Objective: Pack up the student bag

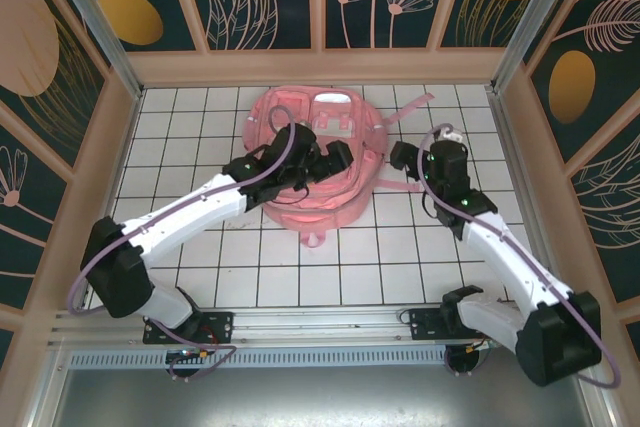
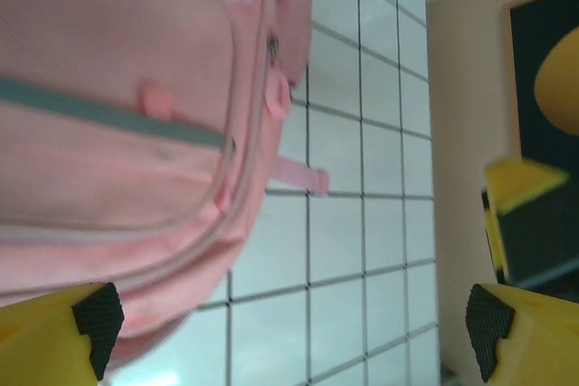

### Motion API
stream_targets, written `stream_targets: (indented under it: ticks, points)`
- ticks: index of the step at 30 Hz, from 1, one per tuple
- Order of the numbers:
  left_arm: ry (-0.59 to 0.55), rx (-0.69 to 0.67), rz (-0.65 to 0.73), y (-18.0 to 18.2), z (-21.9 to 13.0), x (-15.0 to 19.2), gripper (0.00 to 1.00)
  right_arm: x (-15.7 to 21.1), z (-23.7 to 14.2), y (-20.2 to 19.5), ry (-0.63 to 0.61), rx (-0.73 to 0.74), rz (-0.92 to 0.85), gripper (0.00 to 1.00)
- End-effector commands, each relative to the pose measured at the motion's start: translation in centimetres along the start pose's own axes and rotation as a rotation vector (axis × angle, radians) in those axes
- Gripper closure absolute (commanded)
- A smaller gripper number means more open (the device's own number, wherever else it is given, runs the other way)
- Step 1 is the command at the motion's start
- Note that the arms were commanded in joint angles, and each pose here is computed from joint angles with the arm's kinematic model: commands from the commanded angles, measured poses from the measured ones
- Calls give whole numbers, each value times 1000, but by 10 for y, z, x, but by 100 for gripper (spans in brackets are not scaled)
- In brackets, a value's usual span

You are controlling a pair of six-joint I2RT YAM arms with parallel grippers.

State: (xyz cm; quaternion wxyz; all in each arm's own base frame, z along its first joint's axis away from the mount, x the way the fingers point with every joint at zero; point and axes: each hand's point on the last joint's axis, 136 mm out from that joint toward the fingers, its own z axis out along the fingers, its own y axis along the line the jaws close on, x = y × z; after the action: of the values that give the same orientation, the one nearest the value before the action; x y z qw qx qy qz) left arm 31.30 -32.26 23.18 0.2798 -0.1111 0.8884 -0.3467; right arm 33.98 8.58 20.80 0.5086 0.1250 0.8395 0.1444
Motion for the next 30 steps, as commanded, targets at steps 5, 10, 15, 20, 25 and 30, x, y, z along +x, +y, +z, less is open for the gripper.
stream_targets:
  ticks: [5, 10, 15, 20, 25, 30]
  points:
    - [-424, -463, 244, 99, -87, -115, 2, -22, -30, -35, -285, 87, -95, 1]
    - [-667, -626, 395, 148, -129, -146, 1, -7, -23, -65, -265, 205, -184, 1]
    - [-811, -753, 458, 221, -148, -147, 1, 6, -9, -101, -267, 321, -191, 1]
    - [-825, -848, 364, 301, -140, -143, 1, 11, 15, -125, -287, 383, -202, 1]
    - [-898, -824, 348, 330, -125, -146, 2, 4, 40, -134, -335, 367, -194, 1]
    - [-933, -761, 445, 322, -111, -163, 1, 0, 58, -125, -360, 277, -263, 1]
